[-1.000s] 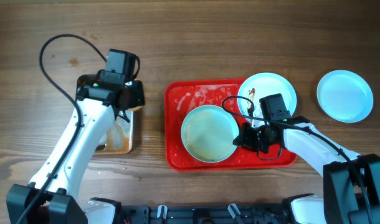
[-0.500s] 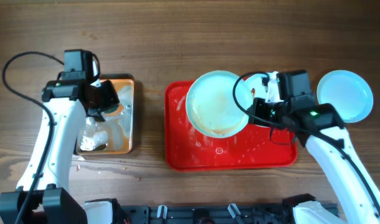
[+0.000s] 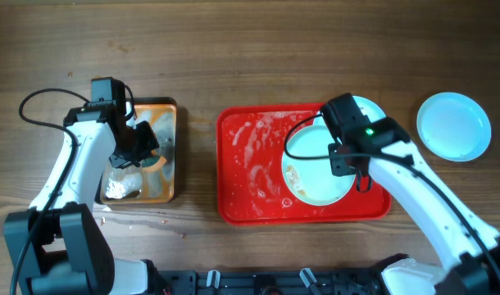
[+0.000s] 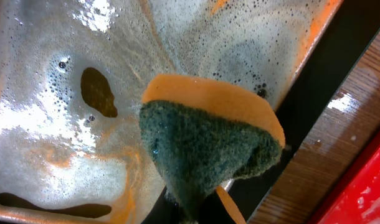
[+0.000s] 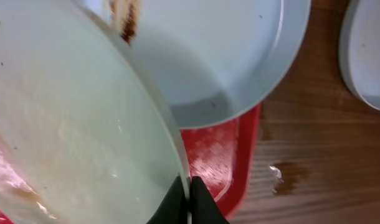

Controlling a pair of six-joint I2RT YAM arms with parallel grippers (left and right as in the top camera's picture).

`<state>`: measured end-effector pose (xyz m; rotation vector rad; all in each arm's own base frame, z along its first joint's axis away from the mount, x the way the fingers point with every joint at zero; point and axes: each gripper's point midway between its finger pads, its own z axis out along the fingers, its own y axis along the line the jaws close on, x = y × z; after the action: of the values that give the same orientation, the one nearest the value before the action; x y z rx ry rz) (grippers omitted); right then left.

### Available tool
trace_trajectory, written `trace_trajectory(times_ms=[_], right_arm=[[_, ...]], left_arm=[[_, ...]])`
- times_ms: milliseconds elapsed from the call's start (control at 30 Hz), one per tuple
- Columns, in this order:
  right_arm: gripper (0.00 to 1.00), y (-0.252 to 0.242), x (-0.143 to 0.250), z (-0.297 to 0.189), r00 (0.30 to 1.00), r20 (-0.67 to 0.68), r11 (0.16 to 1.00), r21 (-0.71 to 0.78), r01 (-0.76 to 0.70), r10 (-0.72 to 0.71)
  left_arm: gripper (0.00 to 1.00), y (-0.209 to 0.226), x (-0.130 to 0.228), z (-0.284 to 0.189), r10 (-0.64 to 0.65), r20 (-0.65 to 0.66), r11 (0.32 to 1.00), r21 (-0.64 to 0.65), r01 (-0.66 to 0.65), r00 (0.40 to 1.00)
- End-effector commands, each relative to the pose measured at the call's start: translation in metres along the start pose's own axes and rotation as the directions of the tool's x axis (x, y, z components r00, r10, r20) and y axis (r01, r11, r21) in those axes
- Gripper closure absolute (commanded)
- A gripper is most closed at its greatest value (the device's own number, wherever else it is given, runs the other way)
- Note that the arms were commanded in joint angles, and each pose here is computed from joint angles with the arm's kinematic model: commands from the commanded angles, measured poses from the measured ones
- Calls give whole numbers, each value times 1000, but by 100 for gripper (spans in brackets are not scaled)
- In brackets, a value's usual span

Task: Clean dirty plates on tray and stack at the side
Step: 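Lift the plate with the right gripper and stack it on the cleaned plate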

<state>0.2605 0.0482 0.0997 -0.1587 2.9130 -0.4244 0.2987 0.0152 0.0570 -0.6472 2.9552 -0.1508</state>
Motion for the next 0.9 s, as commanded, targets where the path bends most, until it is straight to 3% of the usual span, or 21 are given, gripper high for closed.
trace_trajectory(times_ms=[0,133,300,400,533,600,667,733,867], right_arm=[[96,-30,-40,-43,995,99,988,150,-21,6],[95,-44,-75,-121,966,250,976,217,13,-68],[95,-23,-71,-131,940,215,930,314,189,-264],[95,14,-85,-133,843,191,815,430,389,-503],[95,62,-104,-132,670,48,528,659,536,-740],[95,73,-112,-139,624,5,421,742,521,-781],[95,80,-116,-149,594,-1,375,774,510,-805],[95,84,-129,-178,558,-59,237,865,442,-828],[96,96,-148,-218,553,-131,99,925,366,-823]], left_arm=[[96,-2,2,2,-11,-15,1000,26,11,1000],[96,-3,1,2,-10,-9,1000,28,10,1000],[96,-3,-2,2,-9,2,999,31,9,1000],[96,-4,-4,2,-8,9,999,34,8,1000],[96,-5,-6,2,-7,16,999,37,7,1000],[96,-5,-6,2,-8,17,999,37,7,1000],[96,-5,-7,2,-7,22,999,39,6,1000],[96,-5,-8,2,-8,24,999,39,7,1000],[96,-5,-7,2,-7,23,999,39,6,1000]])
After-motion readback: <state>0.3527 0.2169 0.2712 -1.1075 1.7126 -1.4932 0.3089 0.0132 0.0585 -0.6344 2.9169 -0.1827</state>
